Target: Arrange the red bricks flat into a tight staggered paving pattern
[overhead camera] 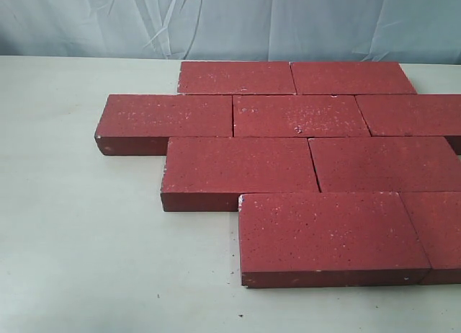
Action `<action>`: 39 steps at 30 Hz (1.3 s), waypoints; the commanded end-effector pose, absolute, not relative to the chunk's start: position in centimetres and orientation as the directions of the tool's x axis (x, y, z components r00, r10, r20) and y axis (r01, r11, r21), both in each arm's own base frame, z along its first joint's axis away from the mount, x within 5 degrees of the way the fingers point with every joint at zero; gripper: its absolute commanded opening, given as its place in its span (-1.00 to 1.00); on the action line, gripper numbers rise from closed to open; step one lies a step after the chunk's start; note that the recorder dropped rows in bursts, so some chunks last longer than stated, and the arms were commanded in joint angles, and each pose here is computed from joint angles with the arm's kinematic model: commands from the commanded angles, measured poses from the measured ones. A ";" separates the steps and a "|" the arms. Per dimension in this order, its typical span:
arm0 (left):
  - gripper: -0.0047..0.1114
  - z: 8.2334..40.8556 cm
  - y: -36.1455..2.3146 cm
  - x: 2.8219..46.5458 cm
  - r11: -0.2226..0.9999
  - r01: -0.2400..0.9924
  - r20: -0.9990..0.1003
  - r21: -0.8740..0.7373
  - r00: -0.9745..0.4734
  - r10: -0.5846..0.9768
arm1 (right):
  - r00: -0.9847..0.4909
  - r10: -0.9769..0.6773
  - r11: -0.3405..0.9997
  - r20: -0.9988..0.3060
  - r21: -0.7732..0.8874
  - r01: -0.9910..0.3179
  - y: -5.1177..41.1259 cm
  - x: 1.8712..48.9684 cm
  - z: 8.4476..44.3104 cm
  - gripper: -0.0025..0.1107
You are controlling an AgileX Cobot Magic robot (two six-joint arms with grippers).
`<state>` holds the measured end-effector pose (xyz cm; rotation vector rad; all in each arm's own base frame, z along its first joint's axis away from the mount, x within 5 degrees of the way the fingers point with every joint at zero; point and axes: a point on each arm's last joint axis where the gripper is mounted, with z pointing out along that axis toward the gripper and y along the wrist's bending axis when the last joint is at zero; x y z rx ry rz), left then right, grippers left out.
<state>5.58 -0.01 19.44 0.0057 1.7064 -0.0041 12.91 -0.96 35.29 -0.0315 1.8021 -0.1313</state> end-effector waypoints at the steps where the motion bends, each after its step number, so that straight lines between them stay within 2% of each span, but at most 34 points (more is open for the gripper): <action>1: -0.92 19.4 0.0 5.6 1.000 0.006 -0.993 -0.014 -0.121 -0.013 | -0.207 -0.136 0.987 -0.969 -0.152 0.060 -1.0 11.1 33.8 -0.97; 14: -0.92 19.4 0.0 5.6 1.000 0.006 -0.993 -0.014 -0.121 -0.013 | -0.081 -0.138 0.987 -0.987 -0.145 0.077 -0.5 5.8 28.6 -0.97; 30: -0.92 19.4 0.0 5.6 1.000 0.006 -0.993 -0.014 -0.121 -0.013 | -0.089 -0.104 0.991 -0.991 -0.110 0.070 -0.4 5.4 28.4 -0.97; 39: -0.92 19.4 0.0 5.6 1.000 0.006 -0.993 -0.014 -0.121 -0.013 | -0.110 -0.065 0.993 -0.992 -0.075 0.088 -0.6 5.1 24.8 -0.97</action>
